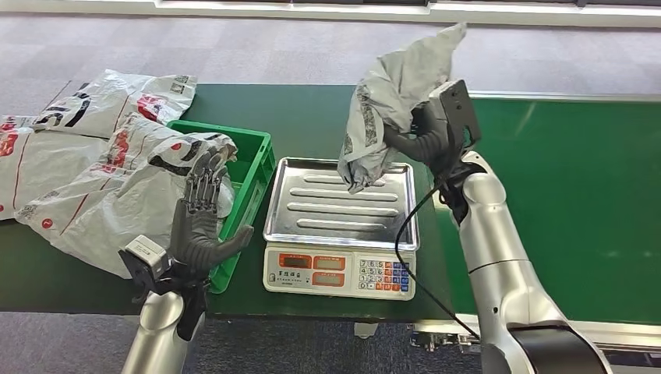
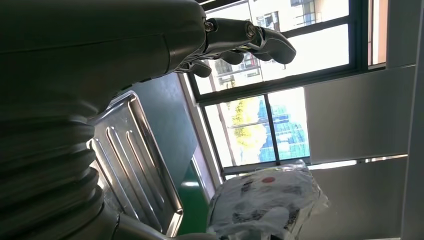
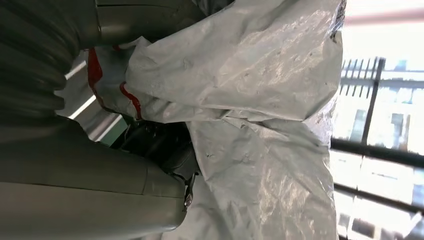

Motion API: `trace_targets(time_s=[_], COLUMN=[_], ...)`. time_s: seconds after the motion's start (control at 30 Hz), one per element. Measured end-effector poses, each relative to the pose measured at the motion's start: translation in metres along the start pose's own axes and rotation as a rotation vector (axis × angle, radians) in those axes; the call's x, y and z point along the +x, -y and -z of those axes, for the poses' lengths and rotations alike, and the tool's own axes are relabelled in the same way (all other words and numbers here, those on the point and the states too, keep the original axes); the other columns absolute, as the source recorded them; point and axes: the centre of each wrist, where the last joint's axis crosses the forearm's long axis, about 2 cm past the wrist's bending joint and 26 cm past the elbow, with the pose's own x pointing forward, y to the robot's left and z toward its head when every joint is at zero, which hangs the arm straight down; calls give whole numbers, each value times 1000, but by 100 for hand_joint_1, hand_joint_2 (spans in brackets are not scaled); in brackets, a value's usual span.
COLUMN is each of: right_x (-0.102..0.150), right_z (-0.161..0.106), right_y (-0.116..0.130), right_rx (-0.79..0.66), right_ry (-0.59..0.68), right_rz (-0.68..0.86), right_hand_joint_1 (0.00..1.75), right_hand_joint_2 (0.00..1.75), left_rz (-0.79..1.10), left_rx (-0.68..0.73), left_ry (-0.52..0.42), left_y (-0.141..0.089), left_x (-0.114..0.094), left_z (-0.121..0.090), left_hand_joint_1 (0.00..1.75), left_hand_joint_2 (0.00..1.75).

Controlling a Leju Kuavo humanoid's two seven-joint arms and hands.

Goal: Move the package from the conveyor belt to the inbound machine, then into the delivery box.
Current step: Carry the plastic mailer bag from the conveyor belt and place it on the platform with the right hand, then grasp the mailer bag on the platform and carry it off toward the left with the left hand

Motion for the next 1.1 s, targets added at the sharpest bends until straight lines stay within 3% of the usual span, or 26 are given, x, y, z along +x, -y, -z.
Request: trace_targets(time_s=[0.13,0.37,0.47,0.6,0.73,0.97,1.1], right_x=[-6,-15,-23,-33,-41,-46,-46], right_z=[15,22,19,13,7,3,3], right_y=[-21,-49,-65,-83,-94,-101,-102], right_rx=[165,253,293,377,447,489,495], right_ry=[-71,-254,-394,-556,-670,-705,-708], right_rz=[158,234,205,101,-35,-105,-116], right_hand_joint_1=[175,175,175,134,134,134,2], right_hand_joint_2=[175,175,175,175,175,175,175], left_rz=[2,9,11,14,16,15,15], left_rx=[6,25,38,48,55,60,61], left_ry=[5,-5,-9,-20,-28,-30,-30], left_y=[-3,-7,-9,-11,-12,-13,-12], left_x=[-1,-3,-3,-3,-3,-4,-4], left_z=[7,10,9,9,9,9,9], left_hand_joint_1=[0,0,0,0,0,0,0], left_hand_joint_2=[175,175,175,175,175,175,175])
